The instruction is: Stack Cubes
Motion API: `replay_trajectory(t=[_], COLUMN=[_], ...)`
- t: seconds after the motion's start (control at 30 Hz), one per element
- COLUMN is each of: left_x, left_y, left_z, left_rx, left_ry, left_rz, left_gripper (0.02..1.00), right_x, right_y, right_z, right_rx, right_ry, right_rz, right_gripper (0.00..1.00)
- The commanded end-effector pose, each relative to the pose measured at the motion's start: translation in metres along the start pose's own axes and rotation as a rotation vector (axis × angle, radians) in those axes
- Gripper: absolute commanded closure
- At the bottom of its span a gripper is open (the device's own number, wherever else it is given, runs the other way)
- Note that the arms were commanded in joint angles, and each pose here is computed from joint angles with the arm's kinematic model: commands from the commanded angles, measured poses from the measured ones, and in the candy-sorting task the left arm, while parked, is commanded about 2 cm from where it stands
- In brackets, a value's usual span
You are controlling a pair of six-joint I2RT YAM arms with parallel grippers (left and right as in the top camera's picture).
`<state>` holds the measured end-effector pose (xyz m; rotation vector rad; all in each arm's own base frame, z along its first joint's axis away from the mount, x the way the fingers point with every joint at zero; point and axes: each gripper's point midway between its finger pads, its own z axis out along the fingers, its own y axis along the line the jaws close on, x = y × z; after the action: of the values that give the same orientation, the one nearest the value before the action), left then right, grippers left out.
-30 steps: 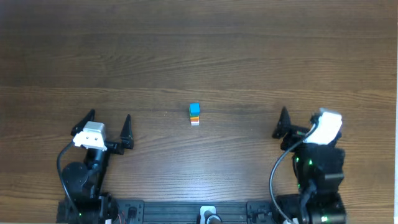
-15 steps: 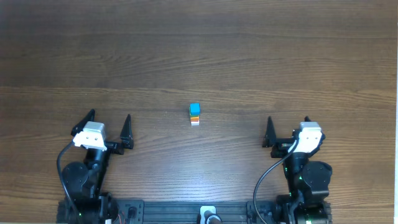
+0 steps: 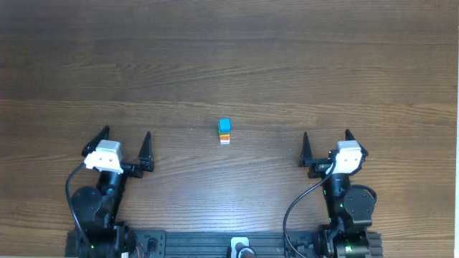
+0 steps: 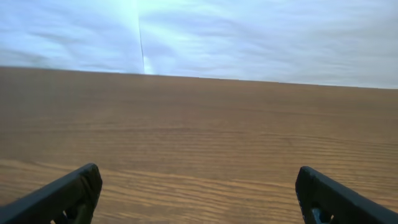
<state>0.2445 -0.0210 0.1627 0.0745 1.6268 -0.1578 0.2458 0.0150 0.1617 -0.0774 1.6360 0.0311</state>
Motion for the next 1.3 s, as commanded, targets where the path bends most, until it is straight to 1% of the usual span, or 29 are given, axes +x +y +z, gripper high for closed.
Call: replay_trajectory(t=[0.03, 1.3], left_x=[0.0017, 0.0017], left_y=[-0.0018, -0.0019], left_z=[0.0001, 0.0001], left_rx=[0.009, 0.01], left_ry=[0.002, 0.002], left_rz=[0.012, 0.012], left_gripper=[0.018, 0.02], right_x=[0.0019, 0.0044], right_y=[0.0001, -0.0009], right_z=[0.0003, 0.0003], right_rx=[-0.003, 0.0], right_ry=[-0.006, 0.005], right_rz=[-0.056, -0.054], right_gripper=[0.007, 0.009])
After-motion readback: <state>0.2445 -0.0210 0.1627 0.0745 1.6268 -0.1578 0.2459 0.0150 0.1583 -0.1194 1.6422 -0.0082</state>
